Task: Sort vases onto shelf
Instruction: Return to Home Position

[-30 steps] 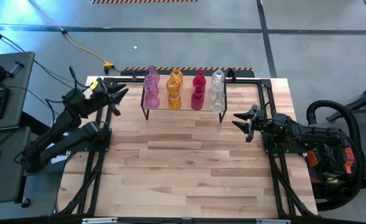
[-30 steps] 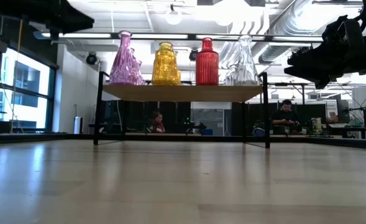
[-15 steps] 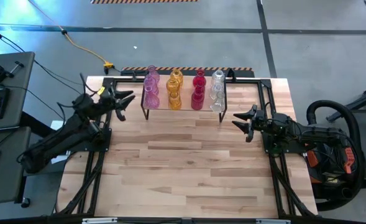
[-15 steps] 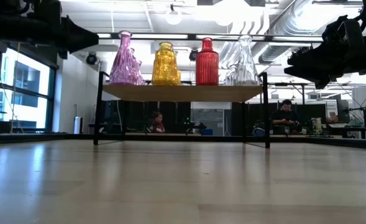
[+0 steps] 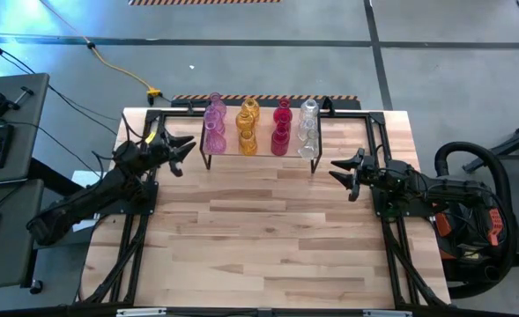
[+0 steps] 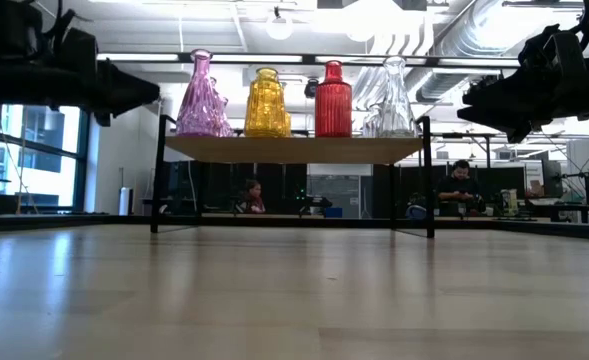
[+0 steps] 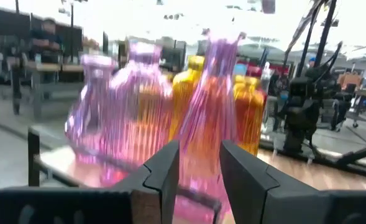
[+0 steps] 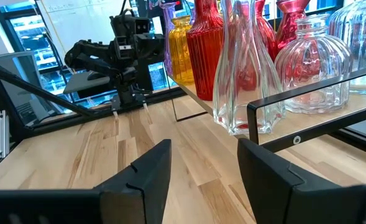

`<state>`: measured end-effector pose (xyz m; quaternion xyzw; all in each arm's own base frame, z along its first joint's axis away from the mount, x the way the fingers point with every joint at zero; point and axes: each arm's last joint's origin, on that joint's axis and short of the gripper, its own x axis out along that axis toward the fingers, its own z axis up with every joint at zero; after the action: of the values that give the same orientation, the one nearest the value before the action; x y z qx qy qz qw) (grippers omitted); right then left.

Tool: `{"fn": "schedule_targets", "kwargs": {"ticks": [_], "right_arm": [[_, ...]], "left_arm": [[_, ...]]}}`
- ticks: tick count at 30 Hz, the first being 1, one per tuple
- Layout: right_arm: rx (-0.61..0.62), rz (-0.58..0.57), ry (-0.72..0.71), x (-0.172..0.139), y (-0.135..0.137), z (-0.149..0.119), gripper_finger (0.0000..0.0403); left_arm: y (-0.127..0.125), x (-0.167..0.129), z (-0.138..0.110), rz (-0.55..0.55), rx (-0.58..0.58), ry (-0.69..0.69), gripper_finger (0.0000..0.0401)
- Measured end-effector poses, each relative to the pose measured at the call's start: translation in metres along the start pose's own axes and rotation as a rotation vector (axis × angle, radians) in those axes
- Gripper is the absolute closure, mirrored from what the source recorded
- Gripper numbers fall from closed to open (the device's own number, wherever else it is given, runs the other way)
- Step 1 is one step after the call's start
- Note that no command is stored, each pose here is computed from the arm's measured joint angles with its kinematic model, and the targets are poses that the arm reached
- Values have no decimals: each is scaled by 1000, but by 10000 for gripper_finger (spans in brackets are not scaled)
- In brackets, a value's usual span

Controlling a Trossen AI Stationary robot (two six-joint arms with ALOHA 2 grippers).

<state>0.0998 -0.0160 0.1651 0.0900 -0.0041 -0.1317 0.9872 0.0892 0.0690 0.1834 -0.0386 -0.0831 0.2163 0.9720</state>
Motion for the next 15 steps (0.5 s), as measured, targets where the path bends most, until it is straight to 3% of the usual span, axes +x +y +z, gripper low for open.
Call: {"fn": "schedule_targets", "kwargs": {"ticks": [15], "right_arm": [[0,0,0,0,0,0,233]], "left_arm": [[2,0,-5,32,-52,54,294]]}}
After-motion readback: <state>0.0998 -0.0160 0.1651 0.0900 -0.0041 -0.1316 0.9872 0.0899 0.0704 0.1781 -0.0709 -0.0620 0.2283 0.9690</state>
